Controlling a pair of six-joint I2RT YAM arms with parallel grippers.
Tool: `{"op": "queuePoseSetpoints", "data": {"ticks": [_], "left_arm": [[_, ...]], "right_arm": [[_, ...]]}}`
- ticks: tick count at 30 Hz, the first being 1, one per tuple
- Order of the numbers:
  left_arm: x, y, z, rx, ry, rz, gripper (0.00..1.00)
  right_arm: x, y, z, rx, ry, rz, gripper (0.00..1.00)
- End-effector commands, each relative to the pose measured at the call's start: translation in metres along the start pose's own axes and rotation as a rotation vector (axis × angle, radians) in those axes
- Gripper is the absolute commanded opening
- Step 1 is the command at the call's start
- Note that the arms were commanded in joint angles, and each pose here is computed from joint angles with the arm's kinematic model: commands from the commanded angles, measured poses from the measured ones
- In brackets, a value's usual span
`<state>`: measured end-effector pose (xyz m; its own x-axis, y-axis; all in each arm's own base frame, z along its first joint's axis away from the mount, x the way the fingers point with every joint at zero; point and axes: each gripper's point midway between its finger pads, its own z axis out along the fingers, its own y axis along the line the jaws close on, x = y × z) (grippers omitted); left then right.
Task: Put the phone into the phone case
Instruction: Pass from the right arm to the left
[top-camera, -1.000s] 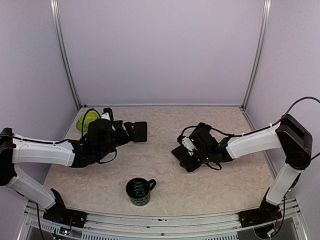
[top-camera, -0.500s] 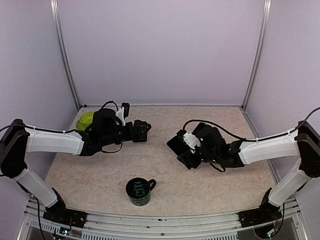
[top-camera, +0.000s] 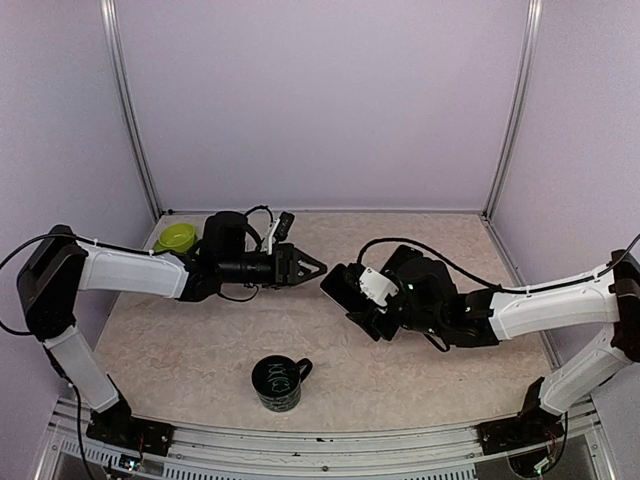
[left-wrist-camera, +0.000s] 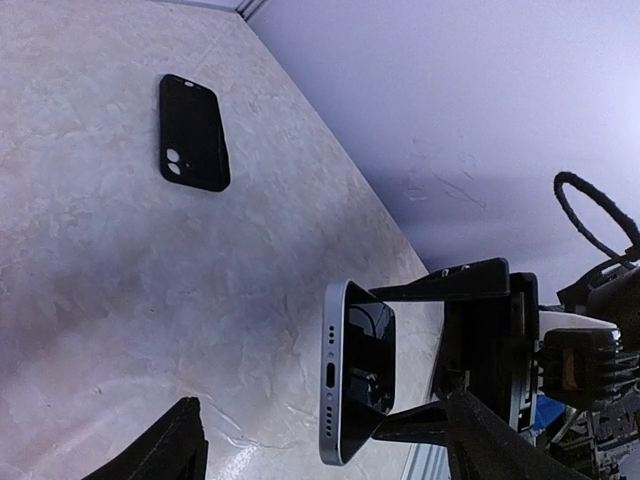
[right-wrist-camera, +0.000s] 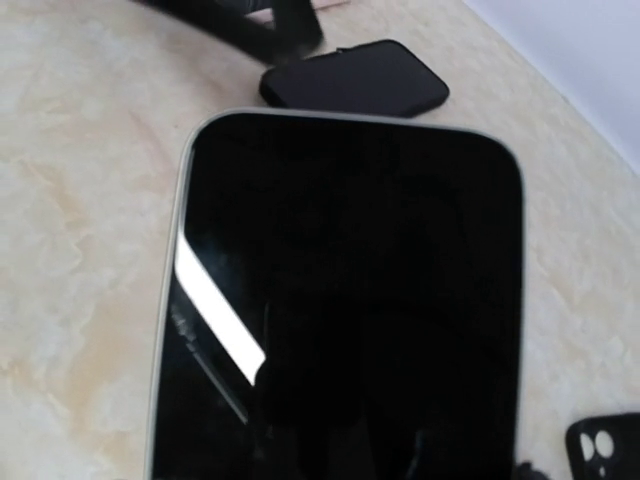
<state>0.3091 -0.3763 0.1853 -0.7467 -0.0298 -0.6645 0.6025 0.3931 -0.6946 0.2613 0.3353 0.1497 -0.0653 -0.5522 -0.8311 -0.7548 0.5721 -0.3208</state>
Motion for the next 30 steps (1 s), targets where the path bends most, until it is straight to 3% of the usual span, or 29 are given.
{"op": "queuePoseSetpoints", "data": {"ticks": [1, 9, 14, 21, 26, 30], "left_arm": [[0.005, -0.015, 0.007, 0.109, 0.064, -0.005, 0.79], [0.021, -0.019, 0.019, 0.17, 0.152, -0.017, 0.75], [0.028, -0.02, 0.025, 0.187, 0.188, -0.016, 0.63], [0.035, -0.027, 0.028, 0.202, 0.216, 0.003, 0.62], [0.039, -0.03, 0.029, 0.206, 0.234, 0.011, 0.54], [0.042, -0.031, 0.03, 0.212, 0.242, 0.014, 0.39]], "right_arm": [[-0.035, -0.003, -0.009, 0.055, -0.109, -0.067, 0.58], [-0.04, 0.013, -0.007, 0.054, -0.114, -0.151, 0.58], [-0.039, 0.018, -0.003, 0.067, -0.105, -0.186, 0.58], [-0.038, 0.023, 0.002, 0.072, -0.095, -0.216, 0.58], [-0.041, 0.024, 0.003, 0.078, -0.099, -0.224, 0.58], [-0.042, 0.024, 0.004, 0.083, -0.099, -0.231, 0.58]]}}
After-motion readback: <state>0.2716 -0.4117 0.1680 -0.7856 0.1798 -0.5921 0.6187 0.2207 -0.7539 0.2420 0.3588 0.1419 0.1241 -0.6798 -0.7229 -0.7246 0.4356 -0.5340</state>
